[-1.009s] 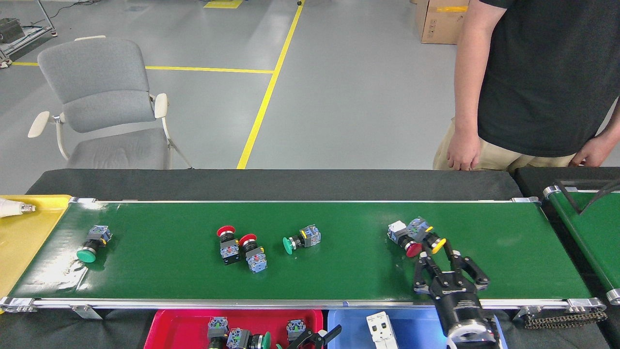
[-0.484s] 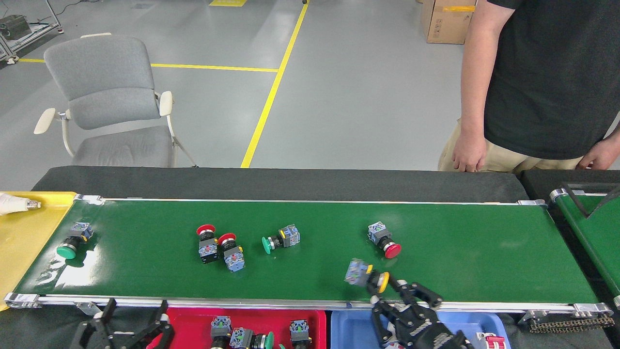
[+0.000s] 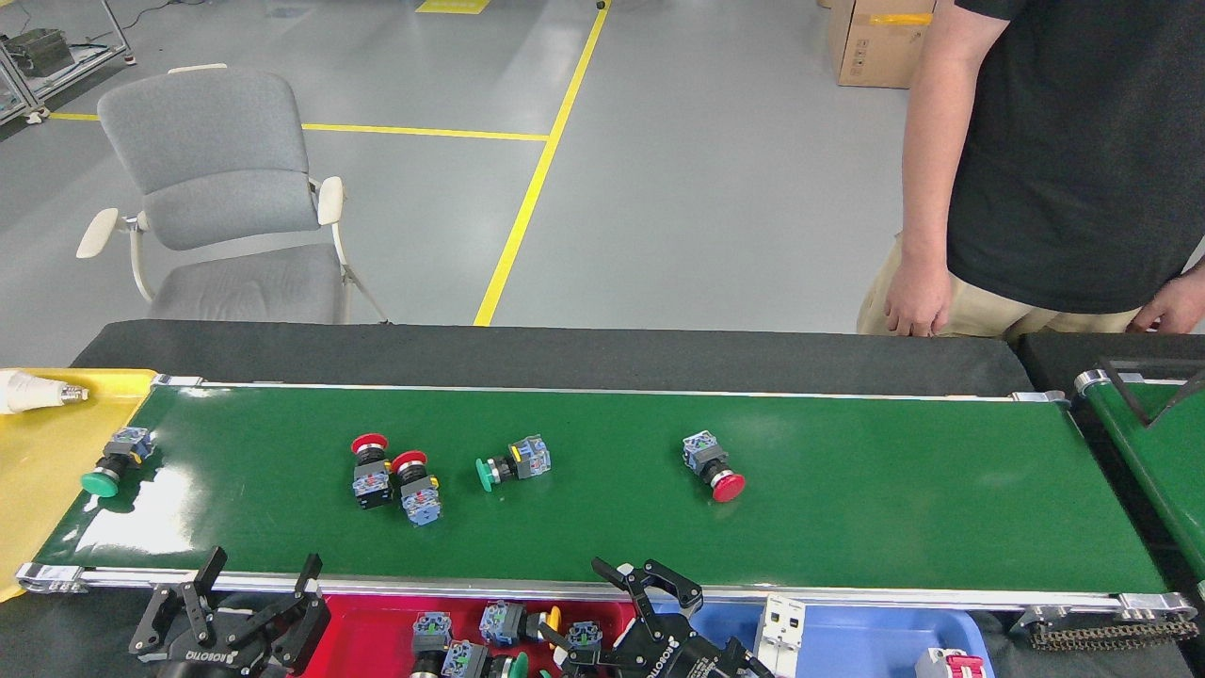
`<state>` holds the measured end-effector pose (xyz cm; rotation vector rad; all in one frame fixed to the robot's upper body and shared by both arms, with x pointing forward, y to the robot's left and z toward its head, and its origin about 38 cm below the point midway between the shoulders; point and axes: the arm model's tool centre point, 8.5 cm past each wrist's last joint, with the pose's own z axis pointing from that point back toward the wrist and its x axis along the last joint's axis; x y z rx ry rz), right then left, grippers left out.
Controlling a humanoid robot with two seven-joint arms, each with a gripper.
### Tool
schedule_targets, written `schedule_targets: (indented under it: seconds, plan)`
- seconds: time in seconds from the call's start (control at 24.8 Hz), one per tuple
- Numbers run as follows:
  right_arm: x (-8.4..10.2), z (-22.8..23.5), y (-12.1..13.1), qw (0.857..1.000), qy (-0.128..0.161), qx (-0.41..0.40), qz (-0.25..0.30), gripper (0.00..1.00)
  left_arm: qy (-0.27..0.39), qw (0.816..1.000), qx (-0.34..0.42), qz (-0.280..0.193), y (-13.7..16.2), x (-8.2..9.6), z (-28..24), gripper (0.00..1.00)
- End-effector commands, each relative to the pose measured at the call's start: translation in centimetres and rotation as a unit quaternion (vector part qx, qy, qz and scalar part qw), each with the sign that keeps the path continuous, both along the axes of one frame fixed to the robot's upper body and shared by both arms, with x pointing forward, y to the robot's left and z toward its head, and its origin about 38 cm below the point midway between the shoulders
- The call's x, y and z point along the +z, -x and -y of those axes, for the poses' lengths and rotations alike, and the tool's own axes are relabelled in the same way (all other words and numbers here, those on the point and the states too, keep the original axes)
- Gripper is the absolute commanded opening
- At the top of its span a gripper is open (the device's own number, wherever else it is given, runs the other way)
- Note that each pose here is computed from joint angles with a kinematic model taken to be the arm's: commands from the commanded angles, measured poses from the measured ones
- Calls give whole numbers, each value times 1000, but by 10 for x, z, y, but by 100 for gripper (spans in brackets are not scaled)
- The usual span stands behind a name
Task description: Pick switch part from conveyor to tray
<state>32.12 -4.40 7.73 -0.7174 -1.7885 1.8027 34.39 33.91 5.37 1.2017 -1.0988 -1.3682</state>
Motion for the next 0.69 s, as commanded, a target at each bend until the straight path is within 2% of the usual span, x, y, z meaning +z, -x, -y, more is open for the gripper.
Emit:
schedule_targets:
  seconds: [0.0, 0.12, 0.2, 0.32, 0.4, 0.48, 0.65]
  plan:
    - [20, 33, -16, 997, -35, -60, 18, 100, -14, 1000, 4, -4, -6, 2, -13, 99]
    - [15, 78, -17, 985, -78, -154, -2, 100, -24, 999, 16, -19, -5, -4, -30, 99]
    - [3, 123, -11, 962, -98, -253, -15, 100, -20, 999, 19, -28, -5, -11, -33, 99]
    - [-7, 166, -3, 934, -94, -345, -11, 100, -18, 999, 22, -33, -6, -15, -35, 99]
    - [-10, 199, 0, 919, -69, -388, -2, 100, -17, 999, 26, -40, -8, -19, -37, 99]
    - [-12, 211, 1, 917, -56, -394, -2, 100, -16, 998, 34, -46, -13, -23, -43, 99]
    - [-18, 216, 2, 916, -51, -398, -6, 100, -14, 997, 61, -53, -32, -24, -61, 99]
